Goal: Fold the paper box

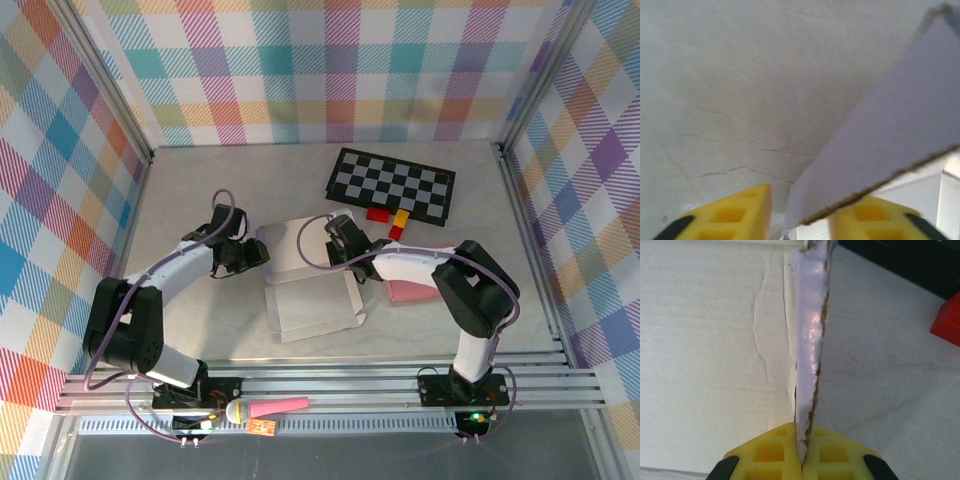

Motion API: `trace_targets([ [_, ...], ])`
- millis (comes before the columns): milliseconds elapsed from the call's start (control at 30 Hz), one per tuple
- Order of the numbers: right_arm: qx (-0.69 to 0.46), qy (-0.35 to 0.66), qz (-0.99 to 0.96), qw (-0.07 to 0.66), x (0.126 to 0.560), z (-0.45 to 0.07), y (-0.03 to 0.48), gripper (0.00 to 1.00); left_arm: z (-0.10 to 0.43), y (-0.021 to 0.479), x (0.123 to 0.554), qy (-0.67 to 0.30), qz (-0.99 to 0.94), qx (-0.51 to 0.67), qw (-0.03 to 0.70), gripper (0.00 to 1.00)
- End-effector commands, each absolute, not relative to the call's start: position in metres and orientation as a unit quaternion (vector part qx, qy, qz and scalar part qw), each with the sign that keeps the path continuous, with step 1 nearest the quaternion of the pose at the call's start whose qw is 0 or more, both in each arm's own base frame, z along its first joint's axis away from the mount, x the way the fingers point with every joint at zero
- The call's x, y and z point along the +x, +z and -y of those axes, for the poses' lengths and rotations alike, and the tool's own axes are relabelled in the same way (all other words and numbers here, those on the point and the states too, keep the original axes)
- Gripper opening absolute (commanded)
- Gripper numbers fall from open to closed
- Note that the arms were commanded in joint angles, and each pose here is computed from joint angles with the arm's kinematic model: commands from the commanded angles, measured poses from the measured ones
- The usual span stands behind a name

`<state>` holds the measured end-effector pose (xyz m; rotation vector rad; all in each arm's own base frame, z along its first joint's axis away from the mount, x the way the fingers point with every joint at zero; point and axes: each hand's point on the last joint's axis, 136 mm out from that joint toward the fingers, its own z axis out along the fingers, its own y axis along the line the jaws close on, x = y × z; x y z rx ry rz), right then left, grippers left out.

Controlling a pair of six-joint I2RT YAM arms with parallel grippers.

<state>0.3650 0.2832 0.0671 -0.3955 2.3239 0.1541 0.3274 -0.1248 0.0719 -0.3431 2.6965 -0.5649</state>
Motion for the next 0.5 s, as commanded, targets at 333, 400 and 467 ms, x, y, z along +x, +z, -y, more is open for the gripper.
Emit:
trace_targets([
  [333, -0.128, 0.087, -0.949, 0.274, 0.362, -0.263, 0.04, 0.0, 0.163, 0.111, 0.329, -0.304, -0.932, 0.014, 0.196, 0.0],
  [400, -0.13, 0.092, -0.95, 0.269, 0.364, -0.263, 0.04, 0.0, 0.167, 0.11, 0.326, -0.318, -0.929, 0.024, 0.187, 0.0],
  [467, -0.134, 0.096, -0.951, 0.261, 0.365, -0.265, 0.04, 0.0, 0.173, 0.113, 0.326, -0.339, -0.921, 0.029, 0.187, 0.0],
])
